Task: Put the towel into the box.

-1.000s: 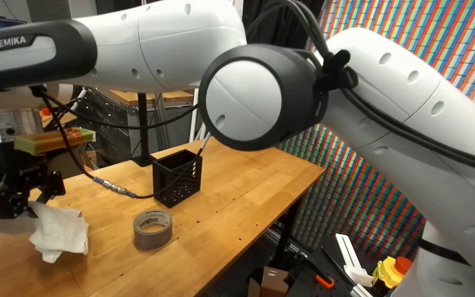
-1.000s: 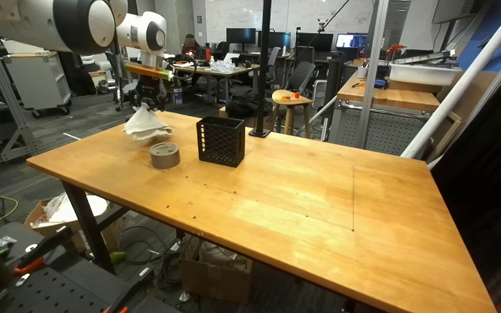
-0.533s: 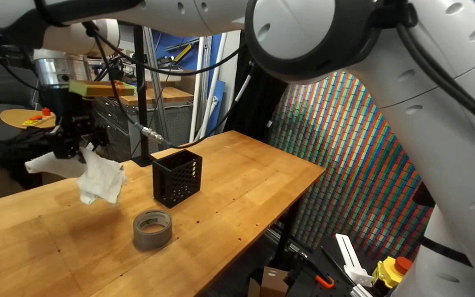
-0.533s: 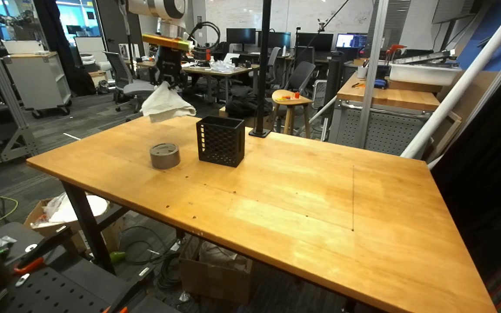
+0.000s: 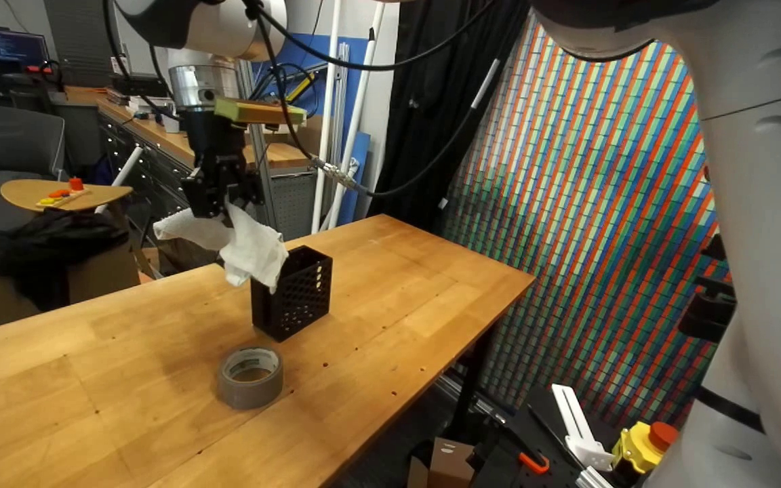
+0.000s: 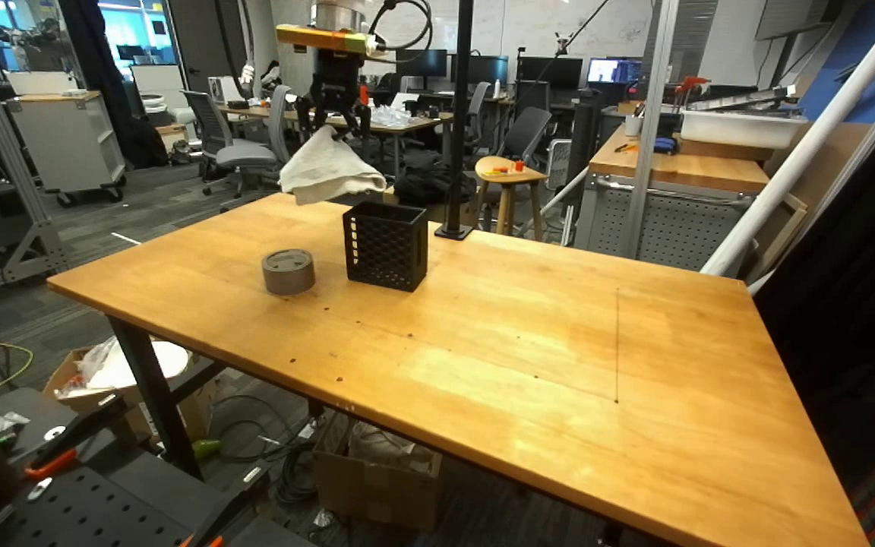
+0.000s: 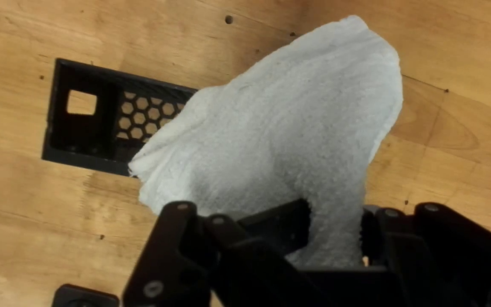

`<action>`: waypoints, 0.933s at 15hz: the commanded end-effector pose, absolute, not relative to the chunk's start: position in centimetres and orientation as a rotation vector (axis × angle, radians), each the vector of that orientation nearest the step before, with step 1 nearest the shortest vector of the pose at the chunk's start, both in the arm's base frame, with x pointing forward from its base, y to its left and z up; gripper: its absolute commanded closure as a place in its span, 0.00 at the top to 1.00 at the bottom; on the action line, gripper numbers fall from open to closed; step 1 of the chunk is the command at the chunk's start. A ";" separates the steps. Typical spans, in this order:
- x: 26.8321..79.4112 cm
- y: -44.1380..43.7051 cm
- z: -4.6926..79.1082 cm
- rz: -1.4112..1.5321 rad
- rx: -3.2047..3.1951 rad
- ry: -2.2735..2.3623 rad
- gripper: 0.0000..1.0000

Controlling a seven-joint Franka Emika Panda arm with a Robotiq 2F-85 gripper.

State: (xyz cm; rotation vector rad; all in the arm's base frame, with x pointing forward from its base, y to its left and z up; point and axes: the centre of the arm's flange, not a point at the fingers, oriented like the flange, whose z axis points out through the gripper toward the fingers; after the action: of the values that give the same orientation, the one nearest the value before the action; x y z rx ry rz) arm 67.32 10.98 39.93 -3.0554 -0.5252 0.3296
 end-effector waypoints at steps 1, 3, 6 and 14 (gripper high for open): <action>64.6 8.1 41.3 0.213 -3.107 -0.451 0.03; 64.7 6.7 41.4 0.178 -3.125 -0.449 0.03; 64.6 4.6 40.8 0.161 -3.152 -0.467 0.03; 64.6 -0.5 39.1 0.172 -3.157 -0.570 0.03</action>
State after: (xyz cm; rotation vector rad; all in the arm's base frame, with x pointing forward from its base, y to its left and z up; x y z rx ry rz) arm 65.64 0.95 38.70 -3.1657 -0.5090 0.2216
